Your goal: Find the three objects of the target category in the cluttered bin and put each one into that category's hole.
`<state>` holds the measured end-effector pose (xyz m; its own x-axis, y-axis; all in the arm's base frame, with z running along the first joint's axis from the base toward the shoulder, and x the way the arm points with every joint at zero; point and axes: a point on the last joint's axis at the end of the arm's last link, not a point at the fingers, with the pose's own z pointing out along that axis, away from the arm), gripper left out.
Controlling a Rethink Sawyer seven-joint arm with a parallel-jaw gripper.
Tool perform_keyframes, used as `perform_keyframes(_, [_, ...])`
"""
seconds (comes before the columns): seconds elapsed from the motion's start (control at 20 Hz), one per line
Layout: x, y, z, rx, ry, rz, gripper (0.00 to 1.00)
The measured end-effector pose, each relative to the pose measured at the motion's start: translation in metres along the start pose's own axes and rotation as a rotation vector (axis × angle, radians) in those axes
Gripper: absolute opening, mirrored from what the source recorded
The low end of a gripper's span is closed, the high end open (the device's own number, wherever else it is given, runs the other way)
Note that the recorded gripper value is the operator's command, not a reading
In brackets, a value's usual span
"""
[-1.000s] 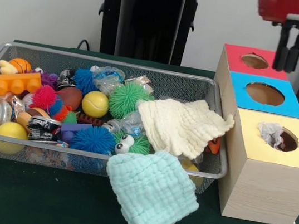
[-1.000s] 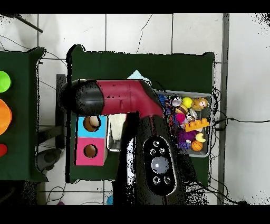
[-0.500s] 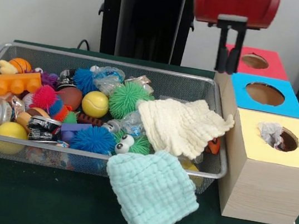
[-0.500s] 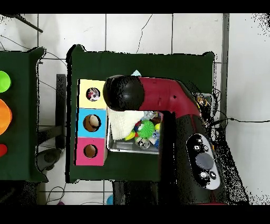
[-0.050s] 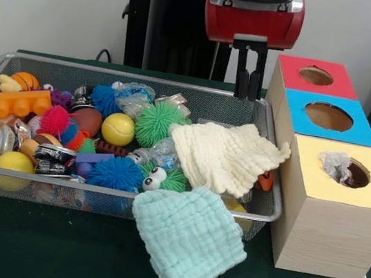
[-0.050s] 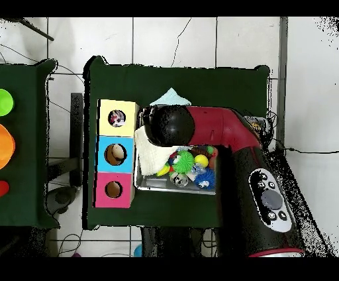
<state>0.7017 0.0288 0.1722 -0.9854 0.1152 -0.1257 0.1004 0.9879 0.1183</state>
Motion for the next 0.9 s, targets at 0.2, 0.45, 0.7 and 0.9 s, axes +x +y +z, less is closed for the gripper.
perform_keyframes(0.2, [0.006,0.006,0.004,-0.006,0.001,-0.028,0.0])
perform_keyframes(0.45, [0.01,0.023,0.006,-0.042,0.008,-0.062,1.0])
perform_keyframes(0.7, [0.013,0.026,0.006,-0.072,0.017,-0.065,1.0])
perform_keyframes(0.9, [0.01,0.022,0.005,-0.09,0.014,-0.057,1.0])
